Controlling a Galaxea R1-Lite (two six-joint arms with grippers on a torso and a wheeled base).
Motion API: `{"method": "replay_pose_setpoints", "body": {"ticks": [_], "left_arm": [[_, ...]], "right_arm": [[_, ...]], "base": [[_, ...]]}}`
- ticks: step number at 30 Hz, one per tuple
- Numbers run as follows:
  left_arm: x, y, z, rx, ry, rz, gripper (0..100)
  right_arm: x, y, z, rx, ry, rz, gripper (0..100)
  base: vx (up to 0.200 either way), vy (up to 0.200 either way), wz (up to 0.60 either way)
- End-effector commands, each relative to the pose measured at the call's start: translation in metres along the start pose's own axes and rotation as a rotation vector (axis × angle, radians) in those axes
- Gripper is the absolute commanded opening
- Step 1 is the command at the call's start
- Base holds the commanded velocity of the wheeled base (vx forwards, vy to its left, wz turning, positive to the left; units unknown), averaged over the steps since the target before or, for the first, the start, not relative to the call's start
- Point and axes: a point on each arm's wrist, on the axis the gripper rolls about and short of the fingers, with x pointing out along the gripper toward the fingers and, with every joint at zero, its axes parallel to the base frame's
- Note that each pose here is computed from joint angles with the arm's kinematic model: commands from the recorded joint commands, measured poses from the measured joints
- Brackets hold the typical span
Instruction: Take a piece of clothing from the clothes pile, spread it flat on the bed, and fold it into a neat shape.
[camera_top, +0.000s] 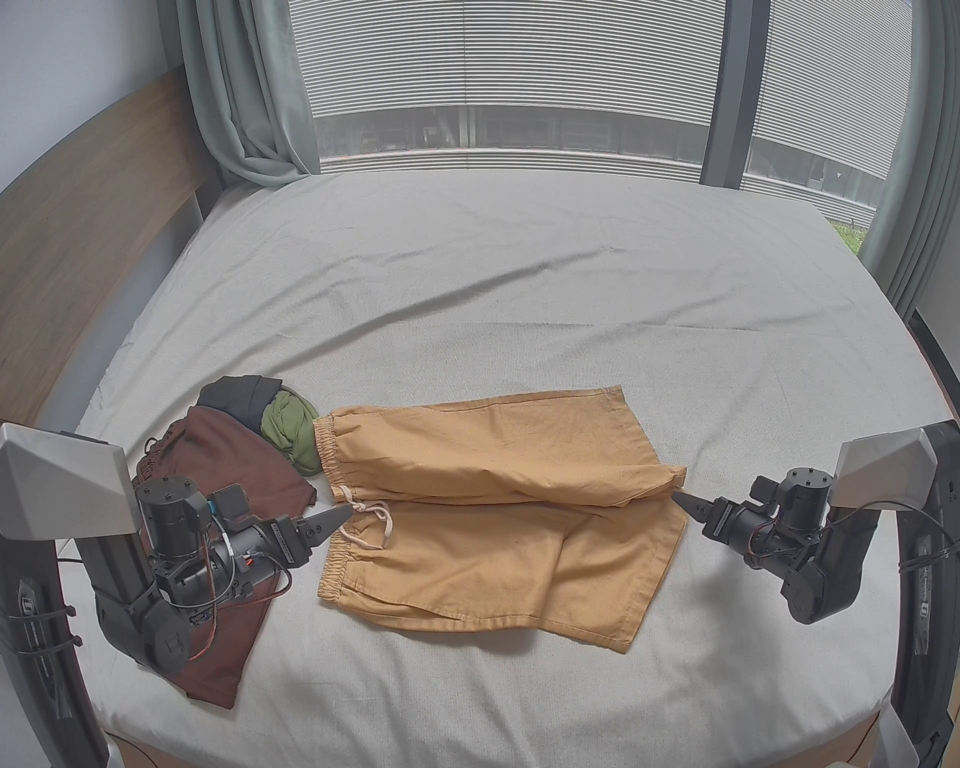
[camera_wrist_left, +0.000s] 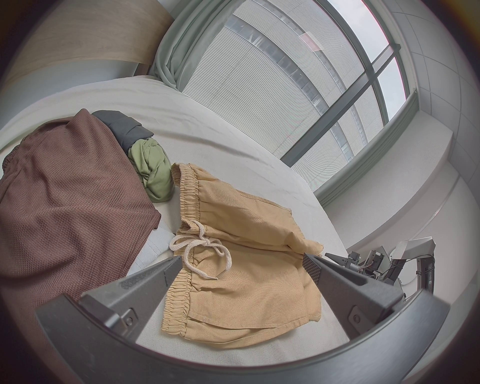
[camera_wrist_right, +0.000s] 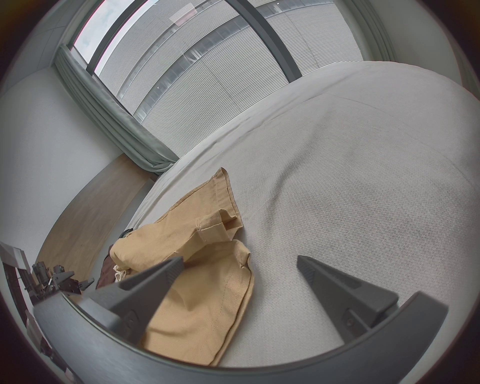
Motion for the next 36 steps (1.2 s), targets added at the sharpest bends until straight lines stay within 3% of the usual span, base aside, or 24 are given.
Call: {"method": "replay_pose_setpoints", "body": {"ticks": [1, 10, 36], "left_arm": [[0.000, 0.001, -0.001, -0.003, 0.005, 0.002, 100], [-0.004, 0.007, -0.016, -0.028, 0.073, 0.015, 100], [0.004, 0.033, -0.055, -0.100, 0.214, 0.081, 100]], "right_arm": [[-0.014, 0.002, -0.012, -0.033, 0.061, -0.020, 100], [-0.035, 0.037, -0.041, -0.077, 0.208, 0.047, 100], [-0.034, 0.039, -0.039, -0.084, 0.196, 0.053, 100]], "base": [[0.000, 0.000, 0.00], [0.000, 0.000, 0.00], [0.000, 0.000, 0.00]]}}
